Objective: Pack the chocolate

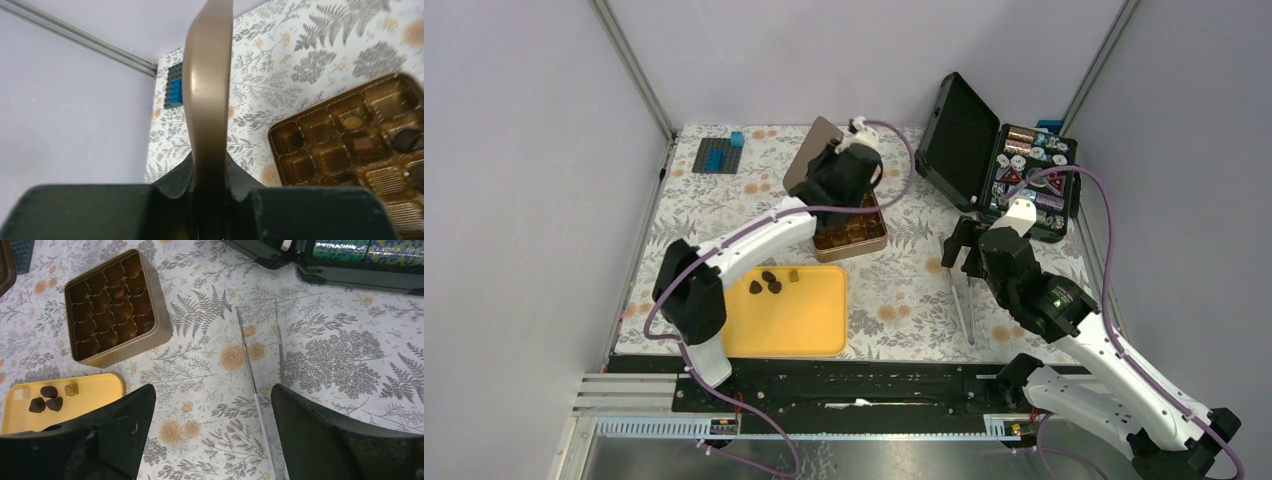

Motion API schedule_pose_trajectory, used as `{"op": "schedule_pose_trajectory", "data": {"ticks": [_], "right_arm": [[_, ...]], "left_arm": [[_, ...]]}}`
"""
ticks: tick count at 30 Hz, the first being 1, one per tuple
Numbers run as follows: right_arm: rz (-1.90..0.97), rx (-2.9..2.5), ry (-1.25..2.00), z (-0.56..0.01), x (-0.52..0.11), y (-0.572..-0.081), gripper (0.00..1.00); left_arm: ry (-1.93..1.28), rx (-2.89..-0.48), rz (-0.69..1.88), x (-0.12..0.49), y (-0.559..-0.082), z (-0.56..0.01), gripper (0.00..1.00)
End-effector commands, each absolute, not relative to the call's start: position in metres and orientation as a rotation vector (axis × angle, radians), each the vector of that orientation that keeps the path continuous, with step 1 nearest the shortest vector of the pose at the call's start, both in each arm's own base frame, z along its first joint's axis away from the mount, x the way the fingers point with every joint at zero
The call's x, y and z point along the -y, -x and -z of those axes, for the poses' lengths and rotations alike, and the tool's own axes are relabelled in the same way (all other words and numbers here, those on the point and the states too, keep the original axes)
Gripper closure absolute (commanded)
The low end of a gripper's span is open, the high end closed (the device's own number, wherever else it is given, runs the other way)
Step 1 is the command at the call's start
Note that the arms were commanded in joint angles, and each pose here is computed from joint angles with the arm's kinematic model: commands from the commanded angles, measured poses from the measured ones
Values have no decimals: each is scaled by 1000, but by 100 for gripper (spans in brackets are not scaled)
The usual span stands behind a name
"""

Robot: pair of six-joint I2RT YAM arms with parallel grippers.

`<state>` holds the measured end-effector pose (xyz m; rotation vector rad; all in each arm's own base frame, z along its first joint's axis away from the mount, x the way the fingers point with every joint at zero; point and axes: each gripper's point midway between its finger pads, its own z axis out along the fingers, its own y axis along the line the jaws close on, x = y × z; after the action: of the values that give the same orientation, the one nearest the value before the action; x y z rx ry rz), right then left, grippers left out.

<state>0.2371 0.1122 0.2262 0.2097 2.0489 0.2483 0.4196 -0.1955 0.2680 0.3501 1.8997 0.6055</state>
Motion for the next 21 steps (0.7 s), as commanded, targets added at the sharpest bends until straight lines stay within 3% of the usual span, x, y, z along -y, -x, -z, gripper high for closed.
{"op": "schedule_pose_trajectory", "data": {"ticks": [1,7,21], "right_arm": [[-181,-2015,-254,-233,-95,-234,7],[-181,-1951,-331,-242,-80,-229,7],[-106,-1794,-402,-278,-37,-215,8]], "left_arm": [[-337,-1699,-816,193,-427,-298,100],[-440,-1588,-908,204,-423,-275,100],[-817,-1378,-762,250,-392,-226,100]]}}
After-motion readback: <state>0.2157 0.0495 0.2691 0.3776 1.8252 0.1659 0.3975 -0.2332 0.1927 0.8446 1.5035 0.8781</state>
